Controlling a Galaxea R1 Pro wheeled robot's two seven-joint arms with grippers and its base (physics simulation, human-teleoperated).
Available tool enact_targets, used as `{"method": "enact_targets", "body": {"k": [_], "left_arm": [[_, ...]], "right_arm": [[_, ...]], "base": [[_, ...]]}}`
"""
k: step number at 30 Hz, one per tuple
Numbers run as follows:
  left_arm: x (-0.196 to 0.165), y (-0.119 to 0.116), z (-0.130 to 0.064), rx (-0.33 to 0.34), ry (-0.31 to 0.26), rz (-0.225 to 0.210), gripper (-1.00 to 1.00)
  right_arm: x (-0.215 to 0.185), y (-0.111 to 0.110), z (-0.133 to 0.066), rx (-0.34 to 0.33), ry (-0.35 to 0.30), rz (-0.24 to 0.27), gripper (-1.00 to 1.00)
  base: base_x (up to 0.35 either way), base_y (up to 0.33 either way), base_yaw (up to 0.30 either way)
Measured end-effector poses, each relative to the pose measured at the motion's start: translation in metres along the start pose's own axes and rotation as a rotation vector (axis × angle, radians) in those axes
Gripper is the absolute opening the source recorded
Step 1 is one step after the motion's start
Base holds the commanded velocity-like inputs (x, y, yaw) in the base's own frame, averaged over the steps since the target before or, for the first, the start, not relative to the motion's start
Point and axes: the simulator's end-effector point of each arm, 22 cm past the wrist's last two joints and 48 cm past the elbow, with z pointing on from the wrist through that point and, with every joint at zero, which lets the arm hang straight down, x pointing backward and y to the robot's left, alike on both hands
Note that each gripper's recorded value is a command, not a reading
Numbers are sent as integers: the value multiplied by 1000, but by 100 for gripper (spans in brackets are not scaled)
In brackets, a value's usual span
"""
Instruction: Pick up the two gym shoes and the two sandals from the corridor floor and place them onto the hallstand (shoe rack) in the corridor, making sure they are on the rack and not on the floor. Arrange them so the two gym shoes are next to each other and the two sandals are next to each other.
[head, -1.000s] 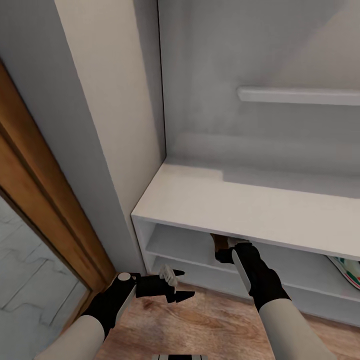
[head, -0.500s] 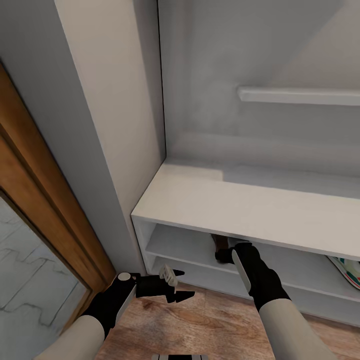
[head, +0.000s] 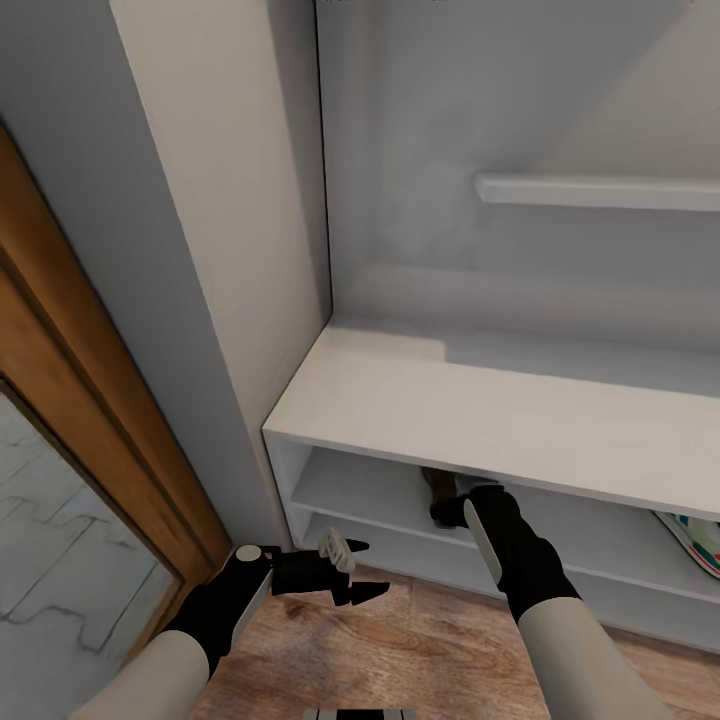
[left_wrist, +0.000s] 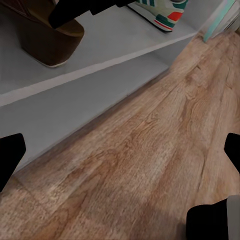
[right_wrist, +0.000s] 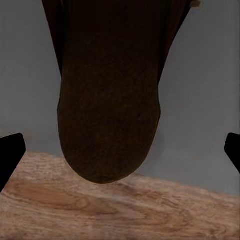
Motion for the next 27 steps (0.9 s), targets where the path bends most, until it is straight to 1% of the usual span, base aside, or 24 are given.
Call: {"method": "enact_targets", "body": {"k": [4, 24, 27], "left_arm": [[0, 0, 0, 0, 0, 0, 100], [0, 0, 0, 0, 0, -1, 100], [0, 0, 0, 0, -1, -1, 100]], "right_arm": [[0, 0, 0, 0, 1, 0, 100], [1, 2, 0, -3, 2, -1, 100], [2, 2, 0, -3, 2, -1, 100]], "base": [[-267, 0, 0], [-338, 0, 0], [-194, 0, 0]]}}
